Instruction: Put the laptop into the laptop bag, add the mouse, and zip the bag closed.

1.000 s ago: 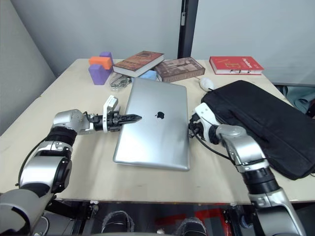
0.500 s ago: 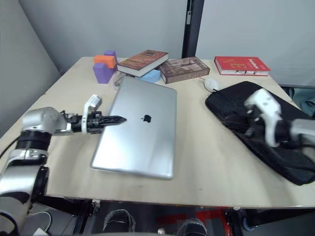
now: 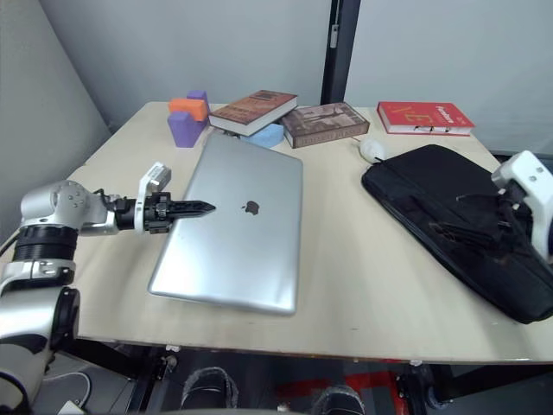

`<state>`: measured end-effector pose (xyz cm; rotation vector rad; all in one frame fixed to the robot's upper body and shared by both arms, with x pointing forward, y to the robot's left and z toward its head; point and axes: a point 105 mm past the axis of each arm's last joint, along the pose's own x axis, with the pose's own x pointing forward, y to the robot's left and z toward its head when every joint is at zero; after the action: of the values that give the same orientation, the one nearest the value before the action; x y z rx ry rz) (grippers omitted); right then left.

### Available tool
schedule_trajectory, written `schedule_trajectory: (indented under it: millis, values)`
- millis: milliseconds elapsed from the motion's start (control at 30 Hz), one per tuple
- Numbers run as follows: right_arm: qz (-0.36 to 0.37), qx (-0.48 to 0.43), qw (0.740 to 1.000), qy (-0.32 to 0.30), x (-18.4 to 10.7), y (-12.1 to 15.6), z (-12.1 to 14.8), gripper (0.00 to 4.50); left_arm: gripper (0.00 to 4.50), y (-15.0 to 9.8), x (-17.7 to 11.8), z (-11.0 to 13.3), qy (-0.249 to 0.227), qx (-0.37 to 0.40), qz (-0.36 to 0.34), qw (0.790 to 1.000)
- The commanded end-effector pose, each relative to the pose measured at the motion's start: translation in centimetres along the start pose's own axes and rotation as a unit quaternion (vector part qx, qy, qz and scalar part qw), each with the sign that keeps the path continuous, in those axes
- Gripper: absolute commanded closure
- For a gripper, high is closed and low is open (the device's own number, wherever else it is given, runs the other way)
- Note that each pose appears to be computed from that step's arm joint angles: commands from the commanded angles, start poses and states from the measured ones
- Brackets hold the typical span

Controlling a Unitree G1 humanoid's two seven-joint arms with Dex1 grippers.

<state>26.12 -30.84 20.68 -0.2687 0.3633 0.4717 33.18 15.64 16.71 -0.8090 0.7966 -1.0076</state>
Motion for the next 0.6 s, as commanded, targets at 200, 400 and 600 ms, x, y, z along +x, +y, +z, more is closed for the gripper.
schedule_trajectory:
  millis: [200,400,600]
  values:
    - [-0.082,0.011,0.997,0.001,3.9,-2.5,-3.2,0.07,4.13,-5.0,0.8,1.5,-0.030,0.048,-0.119,0.991]
    - [-0.112,0.011,0.993,0.025,5.8,-3.9,-4.9,0.07,4.13,-6.0,0.9,1.8,-0.031,0.050,-0.138,0.989]
    - [-0.120,0.031,0.991,0.043,7.0,-4.3,-6.3,0.07,4.13,-6.1,0.7,2.1,-0.037,0.049,-0.133,0.989]
